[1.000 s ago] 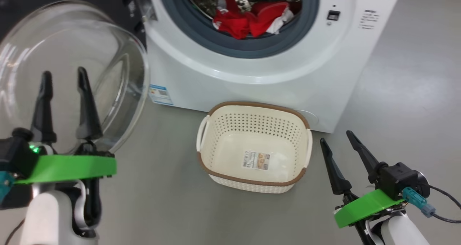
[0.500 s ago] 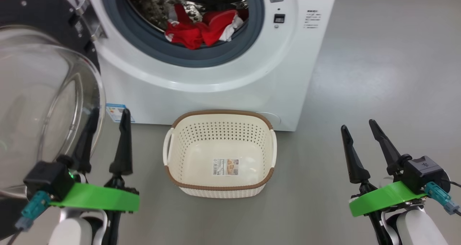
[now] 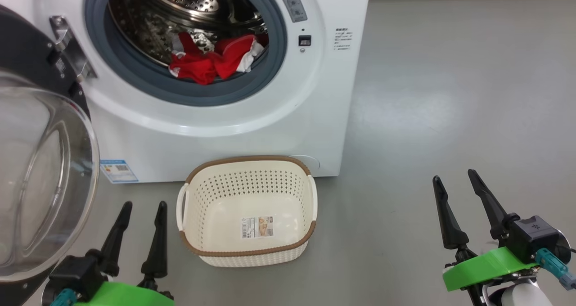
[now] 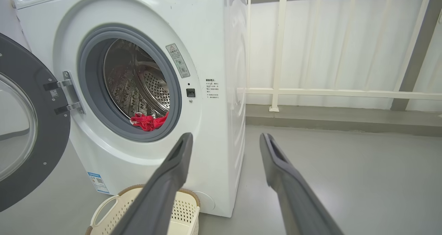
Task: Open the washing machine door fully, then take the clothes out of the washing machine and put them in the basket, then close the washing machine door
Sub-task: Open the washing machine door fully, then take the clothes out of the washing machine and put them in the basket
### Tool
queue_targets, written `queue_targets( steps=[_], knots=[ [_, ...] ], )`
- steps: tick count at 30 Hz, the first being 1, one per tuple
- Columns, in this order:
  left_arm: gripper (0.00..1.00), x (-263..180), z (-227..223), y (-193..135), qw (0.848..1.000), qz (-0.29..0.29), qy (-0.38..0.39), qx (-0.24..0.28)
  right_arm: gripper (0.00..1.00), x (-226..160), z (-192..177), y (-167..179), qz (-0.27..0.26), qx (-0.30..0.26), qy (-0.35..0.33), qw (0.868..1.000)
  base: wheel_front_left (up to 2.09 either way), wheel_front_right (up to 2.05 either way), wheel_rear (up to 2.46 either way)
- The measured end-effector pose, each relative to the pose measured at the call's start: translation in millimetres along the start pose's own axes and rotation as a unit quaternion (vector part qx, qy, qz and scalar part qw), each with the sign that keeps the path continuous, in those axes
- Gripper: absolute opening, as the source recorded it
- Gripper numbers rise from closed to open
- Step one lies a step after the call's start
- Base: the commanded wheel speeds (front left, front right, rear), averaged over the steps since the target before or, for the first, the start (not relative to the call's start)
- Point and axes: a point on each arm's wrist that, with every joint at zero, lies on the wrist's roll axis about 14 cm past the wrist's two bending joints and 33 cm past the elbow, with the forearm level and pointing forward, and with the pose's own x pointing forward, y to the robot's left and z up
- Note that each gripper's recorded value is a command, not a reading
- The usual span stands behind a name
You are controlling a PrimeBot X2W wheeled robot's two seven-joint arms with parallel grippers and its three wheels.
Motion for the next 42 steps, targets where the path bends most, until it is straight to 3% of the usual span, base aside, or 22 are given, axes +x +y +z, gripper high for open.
queue_targets(
  steps=[20,42],
  knots=[
    [1.0,-19,-2,-5,1.0,-0.013,0.004,0.021,1.0,-44,27,-33,-0.055,-0.025,-0.034,0.998,0.0,0.0,0.0],
    [1.0,-29,-8,1,0.999,-0.006,0.016,0.037,1.0,-43,23,-25,-0.045,-0.019,-0.03,0.998,0.21,-0.21,0.0]
  ],
)
